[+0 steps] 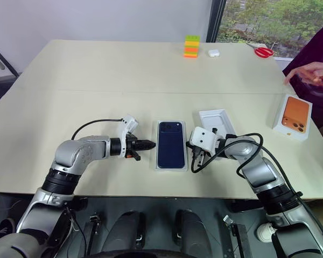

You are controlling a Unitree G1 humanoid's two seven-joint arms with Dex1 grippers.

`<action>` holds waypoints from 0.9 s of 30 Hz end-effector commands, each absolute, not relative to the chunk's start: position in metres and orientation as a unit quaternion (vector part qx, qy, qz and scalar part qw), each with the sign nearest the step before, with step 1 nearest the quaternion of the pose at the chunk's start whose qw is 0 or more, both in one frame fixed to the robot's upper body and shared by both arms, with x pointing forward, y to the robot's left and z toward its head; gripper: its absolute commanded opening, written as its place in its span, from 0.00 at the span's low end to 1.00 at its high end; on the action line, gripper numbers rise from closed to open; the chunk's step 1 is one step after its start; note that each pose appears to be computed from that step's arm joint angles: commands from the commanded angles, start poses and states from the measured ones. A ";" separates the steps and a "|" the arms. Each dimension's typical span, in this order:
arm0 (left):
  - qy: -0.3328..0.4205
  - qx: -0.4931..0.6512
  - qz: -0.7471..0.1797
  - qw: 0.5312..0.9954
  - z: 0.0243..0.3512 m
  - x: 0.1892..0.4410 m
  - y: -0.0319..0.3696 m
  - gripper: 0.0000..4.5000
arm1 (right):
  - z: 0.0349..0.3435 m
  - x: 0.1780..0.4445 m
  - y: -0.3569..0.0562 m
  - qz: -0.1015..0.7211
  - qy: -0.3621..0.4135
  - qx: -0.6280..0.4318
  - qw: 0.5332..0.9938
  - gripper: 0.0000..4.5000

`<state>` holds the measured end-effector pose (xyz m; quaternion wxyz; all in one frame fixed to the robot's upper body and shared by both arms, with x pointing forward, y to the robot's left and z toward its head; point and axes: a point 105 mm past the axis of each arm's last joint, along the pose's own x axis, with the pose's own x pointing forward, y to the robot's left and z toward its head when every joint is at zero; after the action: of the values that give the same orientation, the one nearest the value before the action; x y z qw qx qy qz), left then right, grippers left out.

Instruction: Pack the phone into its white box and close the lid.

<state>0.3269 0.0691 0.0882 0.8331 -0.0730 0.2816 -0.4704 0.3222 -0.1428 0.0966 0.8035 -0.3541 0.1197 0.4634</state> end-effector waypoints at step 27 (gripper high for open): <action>0.116 -0.013 -0.460 0.880 0.158 0.327 0.164 0.99 | 0.162 0.336 -0.154 0.334 0.193 -0.212 0.898 1.00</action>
<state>0.3277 0.1574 0.1459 0.8759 -0.0246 0.1471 -0.4589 0.3404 -0.1577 0.1563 0.8965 -0.2049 0.1895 0.3441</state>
